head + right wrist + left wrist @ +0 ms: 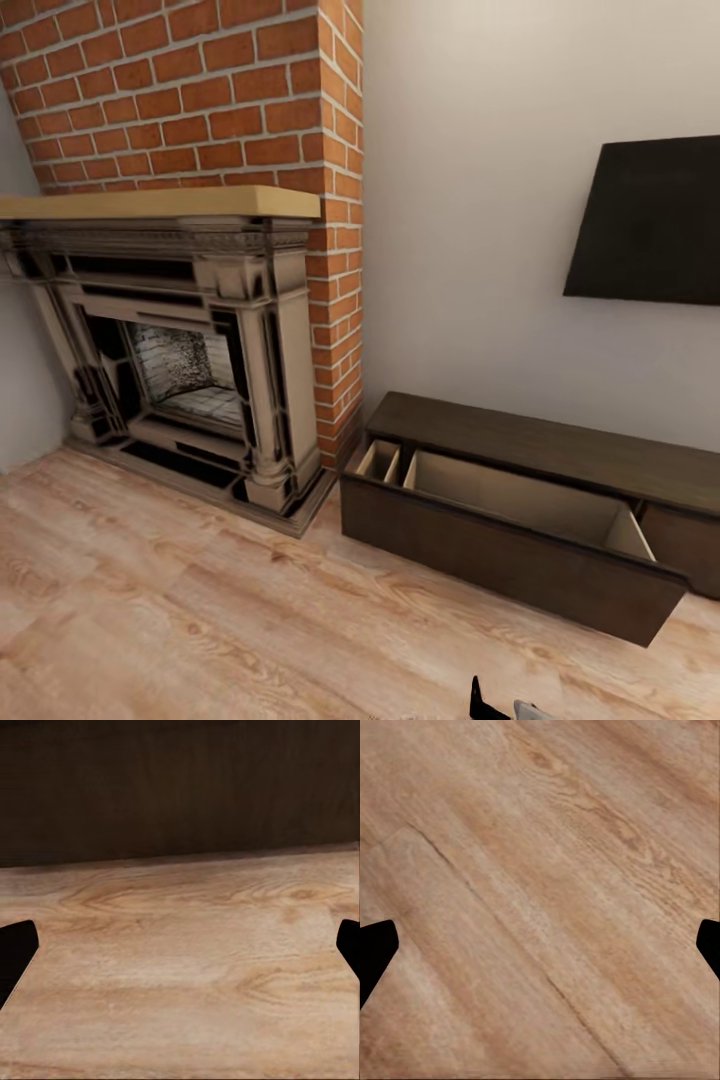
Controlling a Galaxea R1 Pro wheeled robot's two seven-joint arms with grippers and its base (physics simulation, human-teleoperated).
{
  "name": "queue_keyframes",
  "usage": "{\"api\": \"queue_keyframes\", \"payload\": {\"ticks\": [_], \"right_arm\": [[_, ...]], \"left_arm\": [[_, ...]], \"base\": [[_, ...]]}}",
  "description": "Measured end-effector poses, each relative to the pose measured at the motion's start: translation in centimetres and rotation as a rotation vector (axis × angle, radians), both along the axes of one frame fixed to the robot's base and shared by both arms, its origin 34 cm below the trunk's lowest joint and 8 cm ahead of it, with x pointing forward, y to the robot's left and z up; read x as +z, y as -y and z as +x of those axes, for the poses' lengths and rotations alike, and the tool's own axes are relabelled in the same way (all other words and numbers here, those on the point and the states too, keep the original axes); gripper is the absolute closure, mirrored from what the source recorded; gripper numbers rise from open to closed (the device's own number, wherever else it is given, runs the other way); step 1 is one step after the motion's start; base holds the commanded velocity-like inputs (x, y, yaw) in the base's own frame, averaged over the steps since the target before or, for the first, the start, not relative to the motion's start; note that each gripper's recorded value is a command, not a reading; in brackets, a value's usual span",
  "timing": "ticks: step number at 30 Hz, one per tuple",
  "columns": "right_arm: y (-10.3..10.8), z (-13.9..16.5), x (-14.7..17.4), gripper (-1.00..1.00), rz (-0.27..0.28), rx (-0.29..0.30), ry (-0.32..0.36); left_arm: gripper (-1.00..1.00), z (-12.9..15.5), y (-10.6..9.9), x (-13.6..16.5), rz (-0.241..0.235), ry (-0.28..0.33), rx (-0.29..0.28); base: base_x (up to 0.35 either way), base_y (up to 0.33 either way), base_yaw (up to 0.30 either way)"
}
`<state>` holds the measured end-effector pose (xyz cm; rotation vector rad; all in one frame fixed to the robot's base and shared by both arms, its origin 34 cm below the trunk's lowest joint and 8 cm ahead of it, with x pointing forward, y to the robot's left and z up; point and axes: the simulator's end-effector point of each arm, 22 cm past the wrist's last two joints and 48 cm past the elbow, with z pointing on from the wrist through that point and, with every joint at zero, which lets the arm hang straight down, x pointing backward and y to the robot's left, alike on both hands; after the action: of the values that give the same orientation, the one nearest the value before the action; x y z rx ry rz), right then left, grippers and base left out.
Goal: Place each of the two pumpkins and all three candles from the living room inside a cabinet in the living room (use any cabinet), then make sure every cabinet is closed, and position the cauldron so it is next to a table in the living room.
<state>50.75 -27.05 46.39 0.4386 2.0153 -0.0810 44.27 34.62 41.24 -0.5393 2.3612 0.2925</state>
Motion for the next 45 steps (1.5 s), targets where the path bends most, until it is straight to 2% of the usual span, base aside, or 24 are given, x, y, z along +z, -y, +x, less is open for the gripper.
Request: {"api": "queue_keyframes", "payload": {"ticks": [7, 14, 23, 35, 40, 45], "right_arm": [[0.0, 0.0, 0.0, -1.0, 0.0, 0.0, -0.001], [0.0, 0.0, 0.0, -1.0, 0.001, -0.002, 0.001], [0.0, 0.0, 0.1, -1.0, 0.004, -0.009, 0.003], [-1.0, 0.4, 2.4, -1.0, 0.014, 0.002, 0.002], [-1.0, 0.5, 3.4, -1.0, 0.013, 0.004, 0.001], [-1.1, 0.7, 4.3, -1.0, 0.007, 0.018, 0.0]], "left_arm": [[-1.0, 0.0, 0.0, 0.0, 0.0, 0.001, 0.0], [-1.0, 0.0, 0.0, 0.0, 0.0, 0.001, 0.001], [-1.0, 0.0, -0.1, 0.0, 0.001, -0.001, 0.001], [-1.0, 0.2, -0.4, 2.4, 0.005, -0.005, 0.006], [-1.0, -0.4, -0.9, 2.3, 0.008, -0.091, -0.008], [-1.0, -0.4, -0.6, 3.1, 0.004, -0.103, -0.012]], "base": [[-0.264, 0.22, 0.28], [-0.057, 0.19, 0.28], [-0.001, 0.011, 0.28], [0.0, 0.0, 0.28], [0.0, 0.0, 0.284], [0.0, 0.0, 0.287]]}}
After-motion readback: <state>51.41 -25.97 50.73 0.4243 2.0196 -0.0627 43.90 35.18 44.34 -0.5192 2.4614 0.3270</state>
